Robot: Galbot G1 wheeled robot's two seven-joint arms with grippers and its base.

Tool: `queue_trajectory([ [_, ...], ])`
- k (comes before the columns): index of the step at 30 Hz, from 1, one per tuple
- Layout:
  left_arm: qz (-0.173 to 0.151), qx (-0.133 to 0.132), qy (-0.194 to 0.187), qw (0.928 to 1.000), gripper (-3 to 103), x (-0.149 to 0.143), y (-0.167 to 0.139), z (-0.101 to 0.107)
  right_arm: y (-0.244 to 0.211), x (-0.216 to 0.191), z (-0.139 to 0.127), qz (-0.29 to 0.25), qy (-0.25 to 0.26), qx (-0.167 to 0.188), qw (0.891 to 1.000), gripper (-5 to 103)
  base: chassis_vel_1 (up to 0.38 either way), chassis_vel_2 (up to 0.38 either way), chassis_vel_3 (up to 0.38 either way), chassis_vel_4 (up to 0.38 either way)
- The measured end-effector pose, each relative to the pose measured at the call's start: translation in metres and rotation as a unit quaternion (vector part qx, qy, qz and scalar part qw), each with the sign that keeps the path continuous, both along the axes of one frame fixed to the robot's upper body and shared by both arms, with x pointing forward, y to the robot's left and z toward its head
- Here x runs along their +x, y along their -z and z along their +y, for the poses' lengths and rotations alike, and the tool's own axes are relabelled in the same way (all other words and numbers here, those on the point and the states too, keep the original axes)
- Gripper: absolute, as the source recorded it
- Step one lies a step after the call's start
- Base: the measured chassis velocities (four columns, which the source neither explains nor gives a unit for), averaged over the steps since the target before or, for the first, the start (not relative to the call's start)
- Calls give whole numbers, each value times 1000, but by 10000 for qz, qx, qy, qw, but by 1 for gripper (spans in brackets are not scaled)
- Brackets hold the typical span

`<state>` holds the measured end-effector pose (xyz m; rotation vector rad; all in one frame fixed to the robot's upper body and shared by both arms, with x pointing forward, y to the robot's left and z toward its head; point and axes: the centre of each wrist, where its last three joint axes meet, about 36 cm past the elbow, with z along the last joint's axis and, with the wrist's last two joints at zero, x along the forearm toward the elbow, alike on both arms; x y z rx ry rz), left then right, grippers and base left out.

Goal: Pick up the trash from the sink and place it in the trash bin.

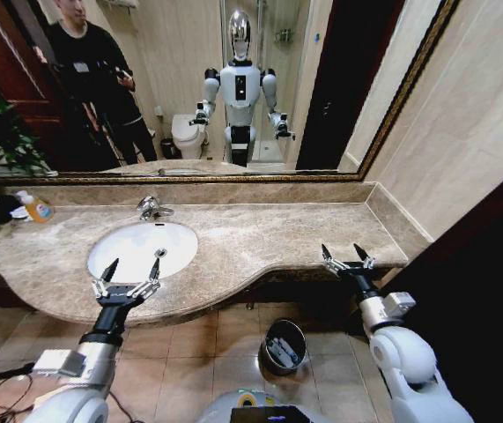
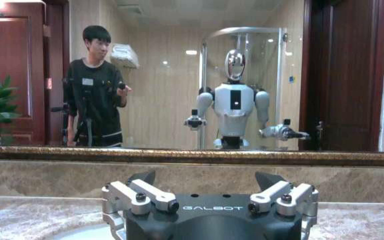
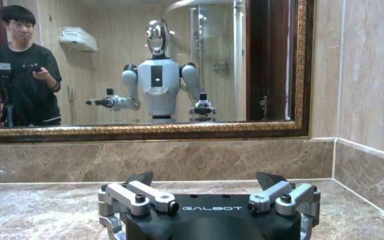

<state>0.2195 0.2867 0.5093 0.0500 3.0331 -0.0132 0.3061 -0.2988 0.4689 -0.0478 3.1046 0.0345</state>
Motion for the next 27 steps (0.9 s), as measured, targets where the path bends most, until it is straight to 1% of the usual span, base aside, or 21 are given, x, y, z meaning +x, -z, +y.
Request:
queue_trajectory([
  [27,0,0,0,10000,100,0,0,0,1,0,0,-9,4,0,10000,100,0,0,0,0],
])
